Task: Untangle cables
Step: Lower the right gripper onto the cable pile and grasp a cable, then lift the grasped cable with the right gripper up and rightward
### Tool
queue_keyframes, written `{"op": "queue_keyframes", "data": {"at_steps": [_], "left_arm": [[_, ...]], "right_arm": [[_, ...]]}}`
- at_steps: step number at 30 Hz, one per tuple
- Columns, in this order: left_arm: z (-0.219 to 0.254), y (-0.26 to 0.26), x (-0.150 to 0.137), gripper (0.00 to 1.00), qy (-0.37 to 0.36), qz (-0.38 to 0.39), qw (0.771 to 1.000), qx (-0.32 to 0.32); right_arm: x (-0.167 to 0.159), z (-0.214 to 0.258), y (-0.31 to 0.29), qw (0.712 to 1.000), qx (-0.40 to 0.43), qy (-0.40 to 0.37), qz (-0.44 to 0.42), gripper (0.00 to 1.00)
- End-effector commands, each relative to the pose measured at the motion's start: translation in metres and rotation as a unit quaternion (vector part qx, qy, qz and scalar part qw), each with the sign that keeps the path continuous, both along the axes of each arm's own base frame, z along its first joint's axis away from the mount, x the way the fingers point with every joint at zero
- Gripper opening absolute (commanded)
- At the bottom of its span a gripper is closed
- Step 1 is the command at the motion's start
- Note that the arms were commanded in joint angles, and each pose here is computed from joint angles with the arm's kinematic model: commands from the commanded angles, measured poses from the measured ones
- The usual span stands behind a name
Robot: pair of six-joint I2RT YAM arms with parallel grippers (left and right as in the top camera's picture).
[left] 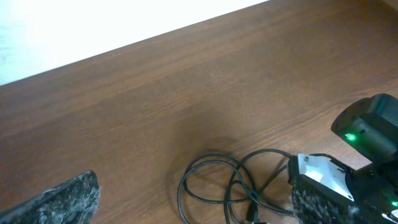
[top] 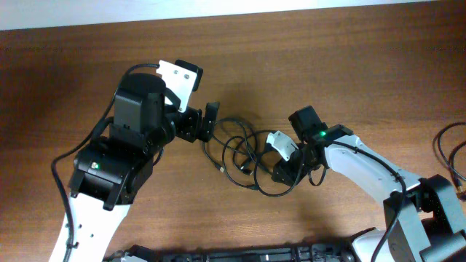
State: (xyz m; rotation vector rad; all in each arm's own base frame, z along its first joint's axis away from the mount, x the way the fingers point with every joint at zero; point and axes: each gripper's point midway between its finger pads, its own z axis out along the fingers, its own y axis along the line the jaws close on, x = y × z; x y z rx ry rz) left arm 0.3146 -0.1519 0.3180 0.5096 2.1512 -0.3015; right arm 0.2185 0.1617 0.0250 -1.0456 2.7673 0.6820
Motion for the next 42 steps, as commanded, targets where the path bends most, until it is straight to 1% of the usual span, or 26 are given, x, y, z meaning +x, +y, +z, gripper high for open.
{"op": "queue_keyframes", "data": {"at_steps": [1,3,5,6,7,9,11,12,13,14,15,22,25,31,33,34,37,42], "left_arm": [[0.006,0.003,0.002,0.99,-0.006,0.009,1.000,-0.005],[0.006,0.003,0.002,0.99,-0.006,0.009,1.000,-0.005],[0.006,0.003,0.002,0.99,-0.006,0.009,1.000,-0.005],[0.006,0.003,0.002,0.99,-0.006,0.009,1.000,-0.005],[0.006,0.003,0.002,0.99,-0.006,0.009,1.000,-0.005],[0.006,0.003,0.002,0.99,-0.006,0.009,1.000,-0.005],[0.006,0.003,0.002,0.99,-0.006,0.009,1.000,-0.005],[0.006,0.003,0.002,0.99,-0.006,0.009,1.000,-0.005],[0.006,0.003,0.002,0.99,-0.006,0.009,1.000,-0.005],[0.006,0.003,0.002,0.99,-0.006,0.009,1.000,-0.005],[0.006,0.003,0.002,0.99,-0.006,0.009,1.000,-0.005],[0.006,0.003,0.002,0.99,-0.006,0.009,1.000,-0.005],[0.006,0.003,0.002,0.99,-0.006,0.009,1.000,-0.005],[0.006,0.003,0.002,0.99,-0.006,0.009,1.000,-0.005],[0.006,0.003,0.002,0.99,-0.006,0.009,1.000,-0.005],[0.006,0.003,0.002,0.99,-0.006,0.009,1.000,-0.005],[0.006,0.003,0.002,0.99,-0.006,0.009,1.000,-0.005],[0.006,0.003,0.002,0.99,-0.006,0.009,1.000,-0.005]], "right_arm": [[-0.007,-0.005,-0.002,1.000,-0.006,0.009,0.004,0.41],[-0.007,-0.005,-0.002,1.000,-0.006,0.009,0.004,0.37],[-0.008,-0.005,-0.002,1.000,-0.006,0.011,0.004,0.38],[-0.010,-0.006,-0.003,1.000,-0.008,0.015,0.005,0.45],[-0.015,-0.008,-0.002,1.000,-0.009,0.018,0.013,0.49],[-0.020,-0.011,-0.001,0.999,-0.012,0.017,0.027,0.48],[-0.023,-0.012,0.002,0.999,-0.013,0.017,0.035,0.39],[-0.022,-0.012,0.003,0.999,-0.013,0.014,0.036,0.32],[-0.020,-0.012,0.004,0.999,-0.011,0.010,0.036,0.21],[-0.018,-0.011,0.005,0.999,-0.009,0.004,0.036,0.14],[-0.015,-0.011,0.006,0.999,-0.007,-0.001,0.036,0.04],[0.012,0.014,0.016,0.999,0.005,-0.030,0.019,0.04],[0.025,0.043,0.022,0.999,0.009,-0.039,0.011,0.04],[0.049,0.115,0.031,0.997,0.021,-0.070,0.006,0.04],[0.055,0.133,0.028,0.997,0.010,-0.082,0.000,0.04],[0.063,0.144,0.021,0.995,-0.010,-0.092,-0.025,0.04],[0.076,0.165,0.007,0.991,-0.036,-0.108,-0.066,0.04],[0.098,0.216,-0.010,0.980,-0.017,-0.133,-0.148,0.04]]}}
